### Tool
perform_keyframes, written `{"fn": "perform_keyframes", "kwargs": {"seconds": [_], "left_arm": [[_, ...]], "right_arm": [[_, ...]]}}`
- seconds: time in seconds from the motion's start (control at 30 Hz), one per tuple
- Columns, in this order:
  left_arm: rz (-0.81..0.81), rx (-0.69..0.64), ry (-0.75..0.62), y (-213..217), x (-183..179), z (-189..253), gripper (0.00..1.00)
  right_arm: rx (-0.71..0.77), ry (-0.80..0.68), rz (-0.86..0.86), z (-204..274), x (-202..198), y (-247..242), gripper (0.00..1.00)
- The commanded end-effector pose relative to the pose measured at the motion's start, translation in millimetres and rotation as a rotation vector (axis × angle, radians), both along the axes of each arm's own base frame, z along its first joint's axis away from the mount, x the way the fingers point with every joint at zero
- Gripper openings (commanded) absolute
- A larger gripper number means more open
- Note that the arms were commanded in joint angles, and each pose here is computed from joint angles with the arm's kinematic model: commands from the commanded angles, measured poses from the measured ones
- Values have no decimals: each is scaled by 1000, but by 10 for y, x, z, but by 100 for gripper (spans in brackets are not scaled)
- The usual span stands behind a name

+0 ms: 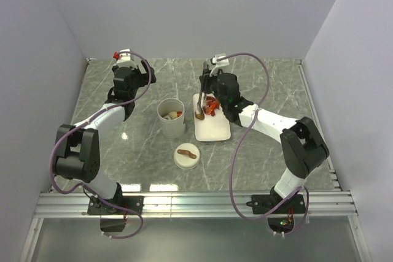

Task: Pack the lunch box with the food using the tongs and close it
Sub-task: Pick up the food using the clamp, then place the food into the lunch box

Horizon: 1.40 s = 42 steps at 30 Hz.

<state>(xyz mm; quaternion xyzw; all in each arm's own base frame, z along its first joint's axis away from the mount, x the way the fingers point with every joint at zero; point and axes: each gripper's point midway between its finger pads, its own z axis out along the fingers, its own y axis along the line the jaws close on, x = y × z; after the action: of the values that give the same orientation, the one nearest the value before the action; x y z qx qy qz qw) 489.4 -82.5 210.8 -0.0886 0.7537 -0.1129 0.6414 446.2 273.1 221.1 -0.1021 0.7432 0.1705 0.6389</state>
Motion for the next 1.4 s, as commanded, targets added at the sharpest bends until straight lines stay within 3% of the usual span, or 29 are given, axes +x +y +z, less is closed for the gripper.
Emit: {"fn": "perform_keyframes", "kwargs": {"seconds": [0.0,0.4,0.9,1.37], "left_arm": [[-8,-16,-68,-27,76,269,99],[-11,-17,-68,-33,75,269,100],[-9,-14,-65,-27,77,258,99],[-7,-16,-68,-25,76,269,99]], "right_arm": [[16,5,5,1,34,146,40],[-21,20,-40,-32,39,76,14],[38,-198,-15,1098,-162,-50,12],[137,-379,331,2040,-735,549,13]]}}
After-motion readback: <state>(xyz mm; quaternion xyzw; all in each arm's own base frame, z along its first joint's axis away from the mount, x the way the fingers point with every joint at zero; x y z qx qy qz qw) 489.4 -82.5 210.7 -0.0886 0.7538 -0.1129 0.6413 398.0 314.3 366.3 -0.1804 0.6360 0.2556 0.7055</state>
